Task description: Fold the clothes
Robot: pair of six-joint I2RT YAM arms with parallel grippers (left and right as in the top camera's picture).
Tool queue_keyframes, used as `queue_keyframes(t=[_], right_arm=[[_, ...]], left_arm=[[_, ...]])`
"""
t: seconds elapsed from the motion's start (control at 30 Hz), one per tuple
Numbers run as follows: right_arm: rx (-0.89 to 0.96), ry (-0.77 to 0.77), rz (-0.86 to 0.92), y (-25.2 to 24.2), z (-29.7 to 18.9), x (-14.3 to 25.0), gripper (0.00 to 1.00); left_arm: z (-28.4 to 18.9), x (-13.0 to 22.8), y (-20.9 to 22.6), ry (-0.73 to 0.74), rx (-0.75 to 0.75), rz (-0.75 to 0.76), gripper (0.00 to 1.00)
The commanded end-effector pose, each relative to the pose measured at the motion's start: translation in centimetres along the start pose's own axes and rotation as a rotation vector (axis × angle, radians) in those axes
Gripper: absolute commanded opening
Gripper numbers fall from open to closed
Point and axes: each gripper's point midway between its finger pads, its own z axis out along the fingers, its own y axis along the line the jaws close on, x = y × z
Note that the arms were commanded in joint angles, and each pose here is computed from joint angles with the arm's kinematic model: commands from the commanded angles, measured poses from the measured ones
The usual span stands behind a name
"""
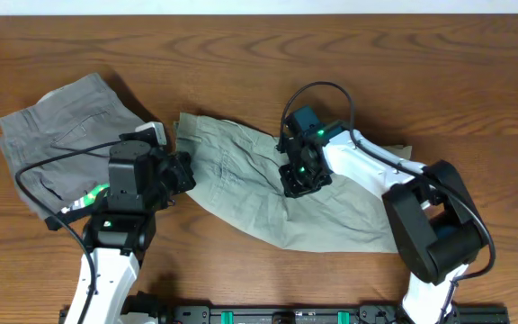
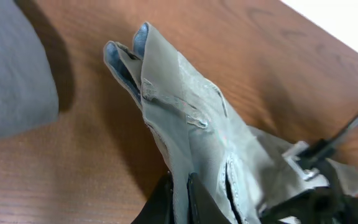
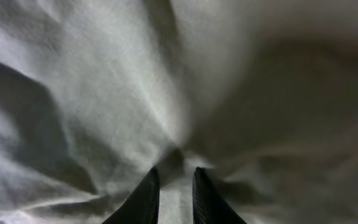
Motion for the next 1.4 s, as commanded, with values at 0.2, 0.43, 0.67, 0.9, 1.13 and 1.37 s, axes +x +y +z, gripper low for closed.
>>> queue_keyframes(t=[0.2, 0.43, 0.67, 0.9, 1.13, 1.37], right_arm=[[-0.090, 0.028, -0.039, 2.7, 3.7, 0.1, 0.18], [-0.117, -0.028, -0.041, 4.4, 4.0, -1.1, 0.17], [-0.162, -0.046, -0.080, 6.5, 4.3, -1.3, 0.17], [-0.193, -0.105, -0.075, 8.0, 4.3, -2.6, 0.18], [-0.244, -0.143, -0.075, 9.4, 4.1, -3.5, 0.18], [-0.270, -0.186, -0.108, 11.3, 4.2, -4.1, 0.18]], left_arm=[[-2.9, -1.3, -4.5, -0.034, 0.206, 0.057, 0.06], [-4.7, -0.4, -7.1, -0.005, 0.349, 0.106, 0.06], [-5.3, 1.5, -9.4, 0.049, 0.447, 0.212, 0.06], [-6.4, 1.4, -11.7, 0.046, 0.505, 0.268, 0.06], [-6.9, 0.7, -12.2, 0.028, 0.511, 0.279, 0.06], [-7.1, -0.2, -12.2, -0.015, 0.483, 0.316, 0.06]])
